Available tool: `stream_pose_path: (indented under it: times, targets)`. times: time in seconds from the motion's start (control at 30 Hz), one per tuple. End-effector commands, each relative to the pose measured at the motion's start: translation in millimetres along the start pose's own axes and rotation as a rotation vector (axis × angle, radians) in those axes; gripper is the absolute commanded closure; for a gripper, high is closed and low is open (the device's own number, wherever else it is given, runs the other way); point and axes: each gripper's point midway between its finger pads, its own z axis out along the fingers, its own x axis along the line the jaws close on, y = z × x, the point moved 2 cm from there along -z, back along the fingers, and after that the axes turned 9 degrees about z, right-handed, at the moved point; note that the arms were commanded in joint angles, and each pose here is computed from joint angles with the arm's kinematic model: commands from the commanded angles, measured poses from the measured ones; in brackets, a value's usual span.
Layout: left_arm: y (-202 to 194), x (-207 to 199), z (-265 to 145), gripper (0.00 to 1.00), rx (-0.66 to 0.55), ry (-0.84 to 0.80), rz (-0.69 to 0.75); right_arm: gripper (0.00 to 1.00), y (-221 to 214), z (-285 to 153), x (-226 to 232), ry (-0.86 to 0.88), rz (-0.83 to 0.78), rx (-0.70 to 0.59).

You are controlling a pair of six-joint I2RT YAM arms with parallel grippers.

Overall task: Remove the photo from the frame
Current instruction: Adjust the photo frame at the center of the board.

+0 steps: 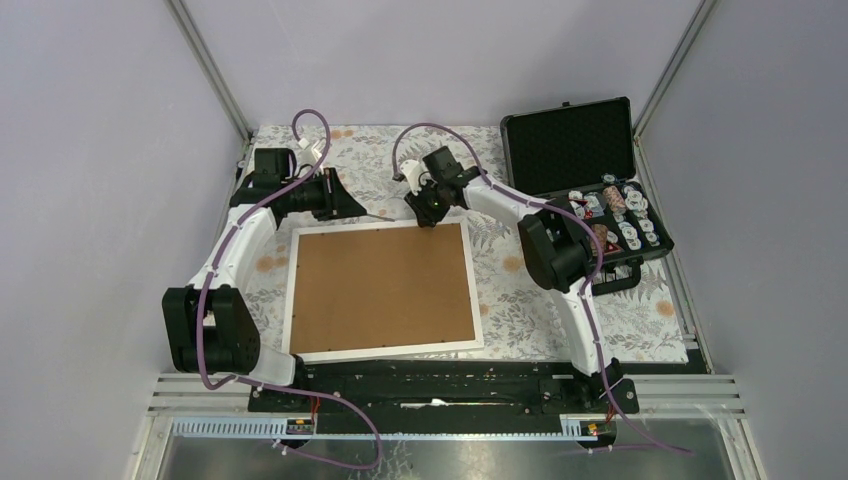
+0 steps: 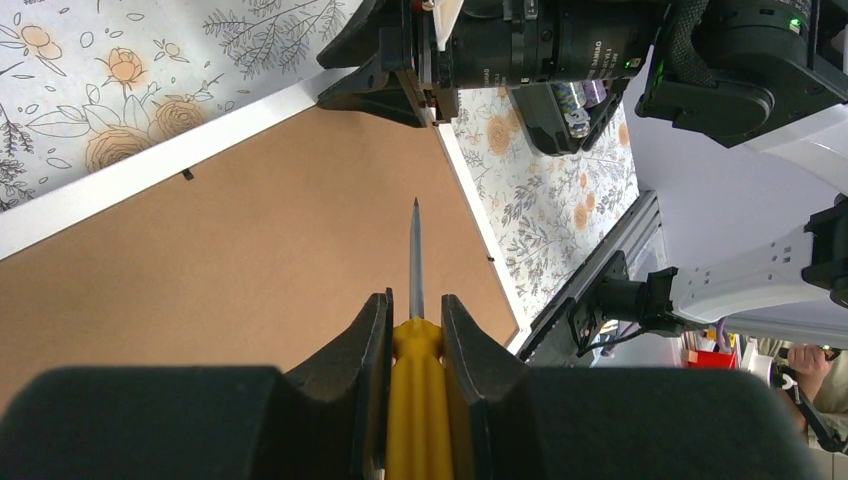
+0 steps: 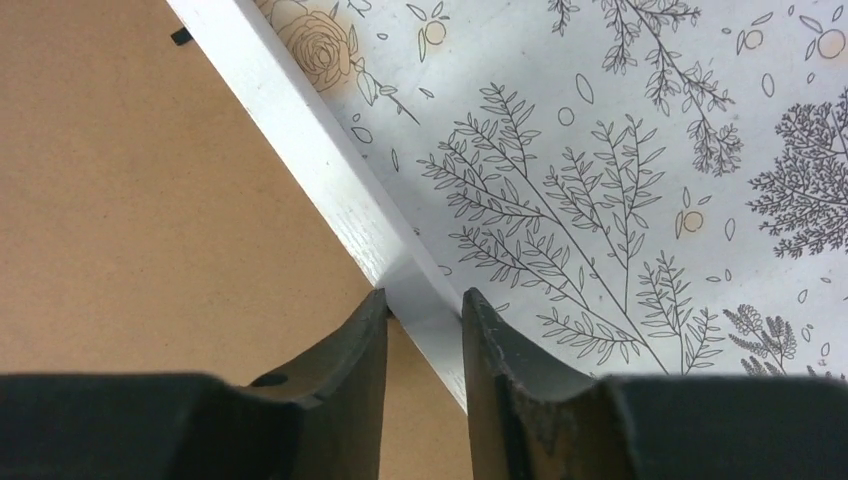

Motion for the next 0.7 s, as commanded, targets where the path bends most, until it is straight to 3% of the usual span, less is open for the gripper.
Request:
stream_pose_path:
  times: [0.0, 0.1, 0.27, 0.33, 0.4, 0.43, 0.5, 0.67]
  targets:
    - [9, -9, -6, 1.0, -0.044, -0.03, 0.057, 0.75, -54, 14, -20, -0.067, 0.068, 0.159]
    - [12, -2, -10, 1.0, -0.058, -0.008, 0.05, 0.92, -59, 5, -37, -0.084, 0.153, 0.159]
    - [13, 4, -10, 1.0, -0.061, 0.002, 0.036, 1.0, -67, -15, -67, -0.103, 0.301, 0.145]
    - [13, 5, -10, 1.0, -0.064, 0.002, 0.035, 0.82, -69, -22, -65, -0.062, 0.294, 0.142]
    - [13, 6, -9, 1.0, -0.064, 0.001, 0.033, 0.51, -69, -30, -54, -0.002, 0.26, 0.133]
    - [14, 6, -9, 1.0, -0.065, -0.001, 0.033, 0.41, -66, -34, -51, 0.011, 0.247, 0.12]
    - [14, 6, -9, 1.0, -0.068, -0.003, 0.03, 0.32, -55, -41, -44, 0.053, 0.228, 0.085]
    - [15, 7, -10, 1.0, -0.074, 0.004, 0.034, 0.22, -21, -54, -33, 0.12, 0.16, -0.001]
